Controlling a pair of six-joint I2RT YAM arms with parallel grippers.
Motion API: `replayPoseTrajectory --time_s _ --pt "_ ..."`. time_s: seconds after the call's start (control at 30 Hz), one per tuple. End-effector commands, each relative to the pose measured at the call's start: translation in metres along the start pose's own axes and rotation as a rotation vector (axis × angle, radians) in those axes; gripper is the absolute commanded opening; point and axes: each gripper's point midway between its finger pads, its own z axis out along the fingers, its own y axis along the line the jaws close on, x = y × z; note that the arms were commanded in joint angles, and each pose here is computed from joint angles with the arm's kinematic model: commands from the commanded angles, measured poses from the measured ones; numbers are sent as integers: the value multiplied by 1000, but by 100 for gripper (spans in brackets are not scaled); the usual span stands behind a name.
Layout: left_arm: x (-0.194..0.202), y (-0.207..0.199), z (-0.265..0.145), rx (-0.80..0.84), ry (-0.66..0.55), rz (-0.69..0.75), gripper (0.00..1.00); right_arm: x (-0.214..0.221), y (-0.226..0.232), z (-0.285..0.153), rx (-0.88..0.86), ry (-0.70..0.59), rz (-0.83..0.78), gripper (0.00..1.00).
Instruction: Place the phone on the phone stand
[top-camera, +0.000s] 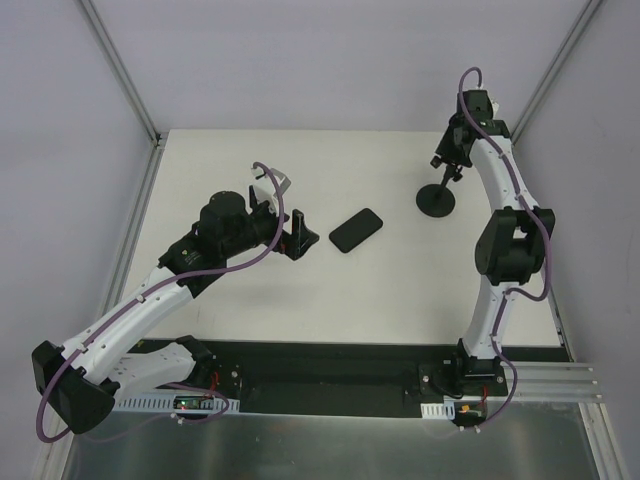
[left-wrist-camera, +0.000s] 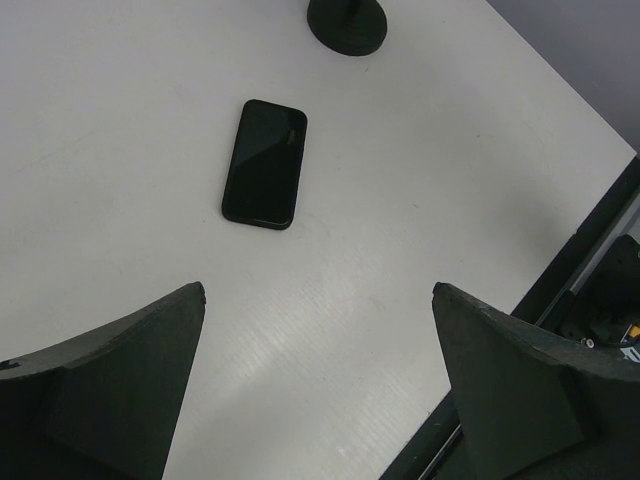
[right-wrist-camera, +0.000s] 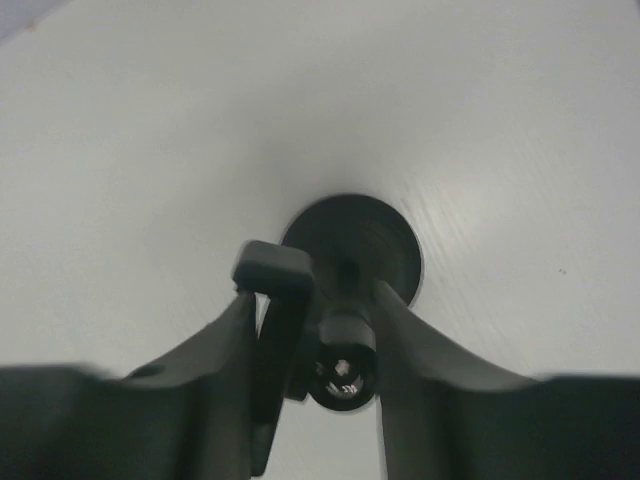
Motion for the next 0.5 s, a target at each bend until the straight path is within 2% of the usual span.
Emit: replayPoseTrajectory --time_s 0.0,0.3,0.47 --pt "-8 -11 0 49 -20 19 95 -5 -1 -48 -117 21 -132 1" --pt "-12 -15 -5 63 -33 22 95 26 -13 -83 -185 168 -274 1" --pt "-13 -16 -6 69 -36 18 95 54 -25 -101 -151 246 -391 1"
